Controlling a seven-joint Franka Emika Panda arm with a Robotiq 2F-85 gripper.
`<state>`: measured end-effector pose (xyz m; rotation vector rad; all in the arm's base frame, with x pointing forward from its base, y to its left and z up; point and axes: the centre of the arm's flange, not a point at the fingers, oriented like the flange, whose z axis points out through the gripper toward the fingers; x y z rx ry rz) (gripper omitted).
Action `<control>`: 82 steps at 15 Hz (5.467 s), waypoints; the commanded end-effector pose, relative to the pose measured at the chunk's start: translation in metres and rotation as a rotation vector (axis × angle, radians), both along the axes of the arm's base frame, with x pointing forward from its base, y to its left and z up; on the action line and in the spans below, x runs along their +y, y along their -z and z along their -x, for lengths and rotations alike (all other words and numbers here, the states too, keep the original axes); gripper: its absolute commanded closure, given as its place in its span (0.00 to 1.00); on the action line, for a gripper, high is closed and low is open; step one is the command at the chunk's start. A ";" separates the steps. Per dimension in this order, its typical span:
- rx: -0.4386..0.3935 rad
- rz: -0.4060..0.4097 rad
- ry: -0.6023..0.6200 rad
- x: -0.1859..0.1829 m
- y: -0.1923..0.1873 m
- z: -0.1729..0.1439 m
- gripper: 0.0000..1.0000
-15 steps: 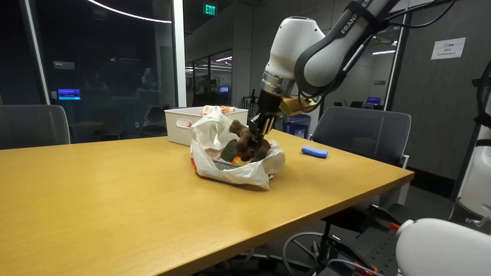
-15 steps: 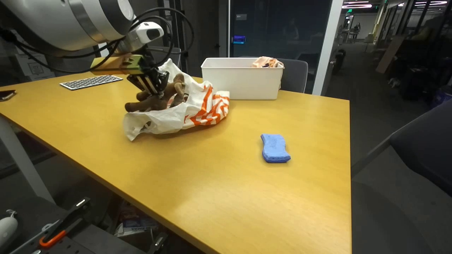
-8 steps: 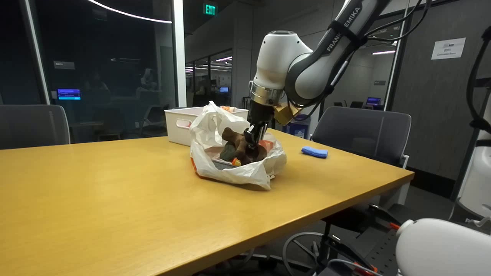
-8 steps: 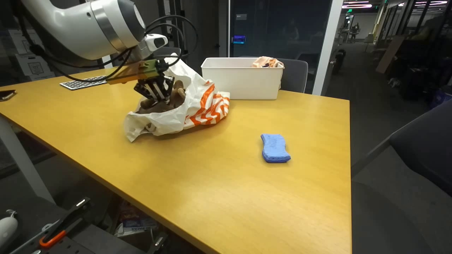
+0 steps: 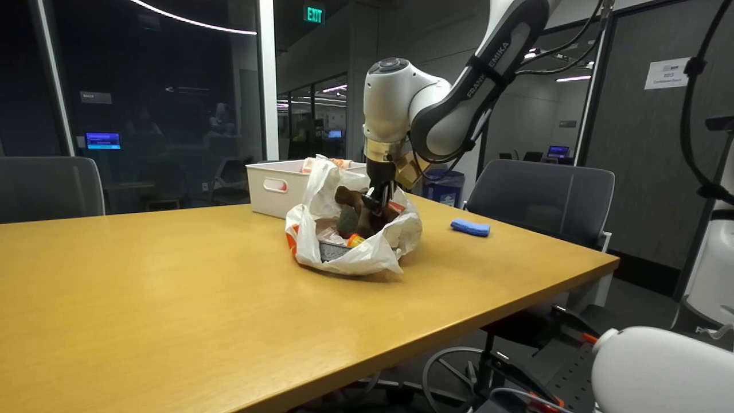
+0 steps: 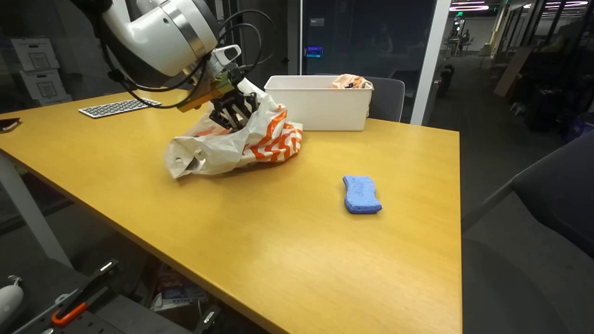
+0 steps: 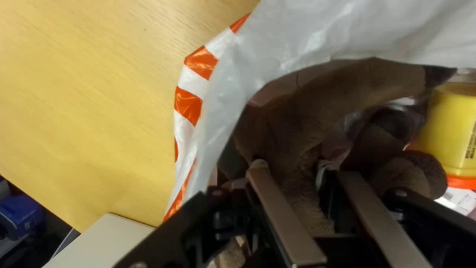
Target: Put the duster, the turnip plush toy, the yellow container, the moose toy and the blue sponge in the plastic
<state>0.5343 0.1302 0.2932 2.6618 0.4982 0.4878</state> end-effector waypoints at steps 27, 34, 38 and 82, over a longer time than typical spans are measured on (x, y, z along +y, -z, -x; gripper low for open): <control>-0.053 -0.442 0.717 -0.254 -0.041 0.055 0.00; -0.040 -0.220 0.719 -0.247 0.002 0.023 0.00; -0.012 -0.138 0.727 -0.248 0.017 -0.002 0.00; -0.118 -0.265 0.158 -0.047 -0.151 0.097 0.84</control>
